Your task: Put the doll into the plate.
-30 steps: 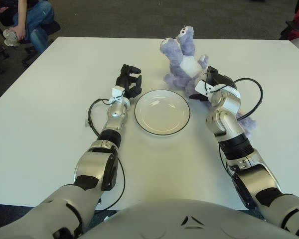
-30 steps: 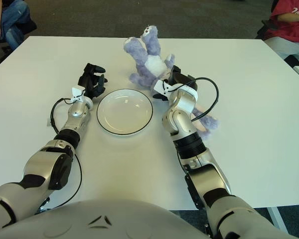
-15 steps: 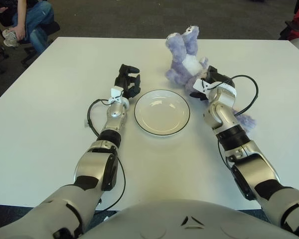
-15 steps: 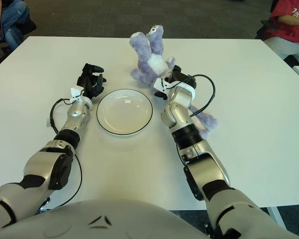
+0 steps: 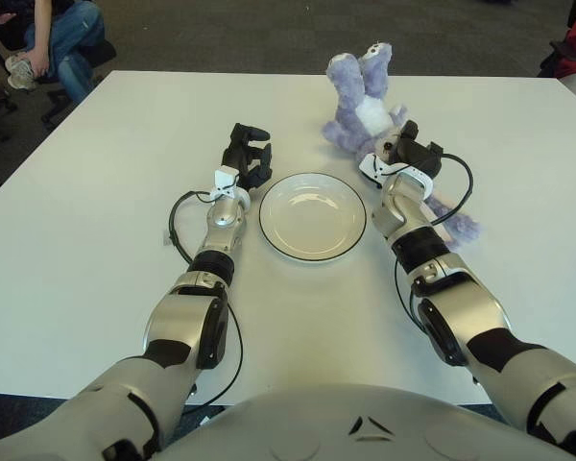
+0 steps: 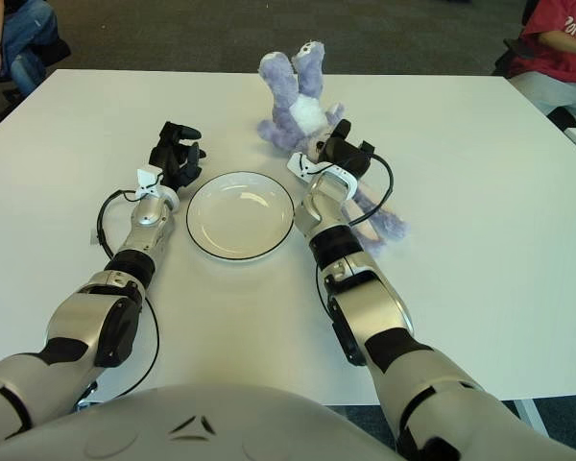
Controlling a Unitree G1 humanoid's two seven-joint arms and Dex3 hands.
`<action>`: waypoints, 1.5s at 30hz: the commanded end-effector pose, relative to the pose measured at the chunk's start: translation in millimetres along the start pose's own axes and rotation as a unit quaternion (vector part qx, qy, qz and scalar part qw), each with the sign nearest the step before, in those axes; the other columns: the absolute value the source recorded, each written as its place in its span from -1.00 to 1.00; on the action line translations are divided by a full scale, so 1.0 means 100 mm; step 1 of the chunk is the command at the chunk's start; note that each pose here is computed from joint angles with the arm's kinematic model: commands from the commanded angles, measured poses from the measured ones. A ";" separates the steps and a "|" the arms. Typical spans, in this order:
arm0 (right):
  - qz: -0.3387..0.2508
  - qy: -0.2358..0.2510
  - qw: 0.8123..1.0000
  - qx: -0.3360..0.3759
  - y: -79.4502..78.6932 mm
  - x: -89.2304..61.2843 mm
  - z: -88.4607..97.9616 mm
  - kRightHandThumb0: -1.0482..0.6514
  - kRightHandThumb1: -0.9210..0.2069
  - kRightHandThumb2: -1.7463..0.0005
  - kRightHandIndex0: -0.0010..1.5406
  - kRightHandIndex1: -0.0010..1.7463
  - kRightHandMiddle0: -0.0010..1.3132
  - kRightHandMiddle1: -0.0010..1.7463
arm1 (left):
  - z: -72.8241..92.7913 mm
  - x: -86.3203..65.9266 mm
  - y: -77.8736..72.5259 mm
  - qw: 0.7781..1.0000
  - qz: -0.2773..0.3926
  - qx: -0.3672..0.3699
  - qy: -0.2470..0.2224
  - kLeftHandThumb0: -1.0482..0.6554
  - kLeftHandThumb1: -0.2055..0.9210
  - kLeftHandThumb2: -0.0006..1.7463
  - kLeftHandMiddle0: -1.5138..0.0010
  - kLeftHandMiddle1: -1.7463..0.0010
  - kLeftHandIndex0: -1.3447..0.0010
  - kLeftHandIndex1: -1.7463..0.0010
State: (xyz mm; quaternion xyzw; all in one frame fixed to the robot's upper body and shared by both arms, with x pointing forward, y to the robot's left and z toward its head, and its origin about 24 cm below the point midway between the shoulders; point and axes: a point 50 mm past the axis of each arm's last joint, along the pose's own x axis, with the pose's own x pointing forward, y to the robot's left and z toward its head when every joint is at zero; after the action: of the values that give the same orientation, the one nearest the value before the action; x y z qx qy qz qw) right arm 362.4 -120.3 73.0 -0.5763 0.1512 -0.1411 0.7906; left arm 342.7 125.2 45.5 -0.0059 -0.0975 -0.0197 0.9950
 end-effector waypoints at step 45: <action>-0.033 -0.057 0.988 0.141 0.29 0.09 -0.27 0.82 0.19 -0.59 -0.15 1.00 0.19 1.00 | -0.21 -0.18 0.01 0.999 0.010 0.002 0.041 0.23 0.79 -0.23 0.68 -0.92 0.67 -0.92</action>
State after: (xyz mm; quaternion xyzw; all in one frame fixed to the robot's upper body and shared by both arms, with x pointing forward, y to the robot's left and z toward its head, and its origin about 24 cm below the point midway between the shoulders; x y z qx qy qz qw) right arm 371.2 -136.1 56.7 -0.4804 0.0316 -0.1671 0.8604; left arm 341.1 124.5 46.0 -0.0059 -0.1018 -0.0157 0.9947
